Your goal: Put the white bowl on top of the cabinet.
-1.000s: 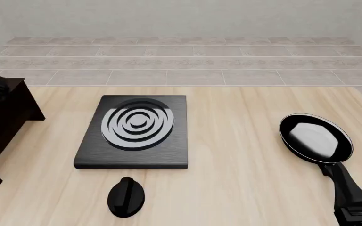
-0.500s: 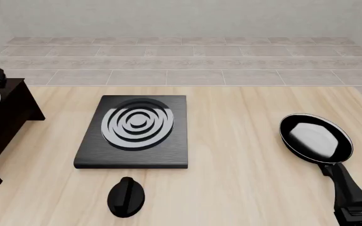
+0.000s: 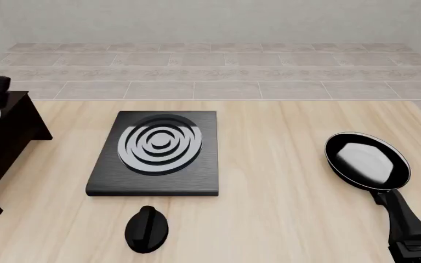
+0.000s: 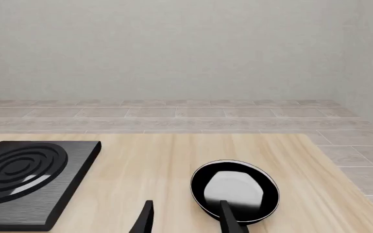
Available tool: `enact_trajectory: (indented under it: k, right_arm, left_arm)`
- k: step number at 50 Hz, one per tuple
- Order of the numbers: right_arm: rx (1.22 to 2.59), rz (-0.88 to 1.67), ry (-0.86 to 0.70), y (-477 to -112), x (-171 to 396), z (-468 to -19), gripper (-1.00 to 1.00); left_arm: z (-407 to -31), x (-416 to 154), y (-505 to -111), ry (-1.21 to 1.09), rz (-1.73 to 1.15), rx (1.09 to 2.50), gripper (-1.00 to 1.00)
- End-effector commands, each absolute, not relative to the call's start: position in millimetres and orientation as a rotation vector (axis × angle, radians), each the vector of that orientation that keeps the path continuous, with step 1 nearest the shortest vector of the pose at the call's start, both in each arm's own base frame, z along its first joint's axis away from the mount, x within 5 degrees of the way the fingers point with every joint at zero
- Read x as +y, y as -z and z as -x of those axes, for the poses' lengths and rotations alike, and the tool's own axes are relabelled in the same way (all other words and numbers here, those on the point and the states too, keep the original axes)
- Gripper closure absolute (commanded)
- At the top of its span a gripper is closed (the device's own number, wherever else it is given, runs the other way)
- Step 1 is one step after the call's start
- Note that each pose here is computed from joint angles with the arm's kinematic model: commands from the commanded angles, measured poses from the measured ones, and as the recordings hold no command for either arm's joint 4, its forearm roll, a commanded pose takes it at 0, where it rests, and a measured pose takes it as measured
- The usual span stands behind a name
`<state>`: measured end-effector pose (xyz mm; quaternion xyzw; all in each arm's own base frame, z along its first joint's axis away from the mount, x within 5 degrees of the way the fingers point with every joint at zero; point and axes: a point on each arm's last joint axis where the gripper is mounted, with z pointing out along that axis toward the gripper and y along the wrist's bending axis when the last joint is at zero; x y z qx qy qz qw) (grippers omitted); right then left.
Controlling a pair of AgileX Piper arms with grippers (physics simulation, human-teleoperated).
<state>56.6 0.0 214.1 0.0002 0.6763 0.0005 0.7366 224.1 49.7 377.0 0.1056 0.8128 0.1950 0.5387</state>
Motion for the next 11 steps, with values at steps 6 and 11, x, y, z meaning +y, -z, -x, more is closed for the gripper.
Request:
enact_trajectory:
  k: [6, 11]
  right_arm:
    - [1.485, 0.0, -0.001, -214.1, 0.0, -56.6, -1.0]
    - [1.485, 0.0, -0.001, -214.1, 0.0, -56.6, -1.0]
  left_arm:
    - [-155.9, 17.9, -394.2, -0.406, -0.321, 1.817, -1.0]
    - [-142.4, 9.4, -388.7, -0.364, -0.348, 1.796, -1.0]
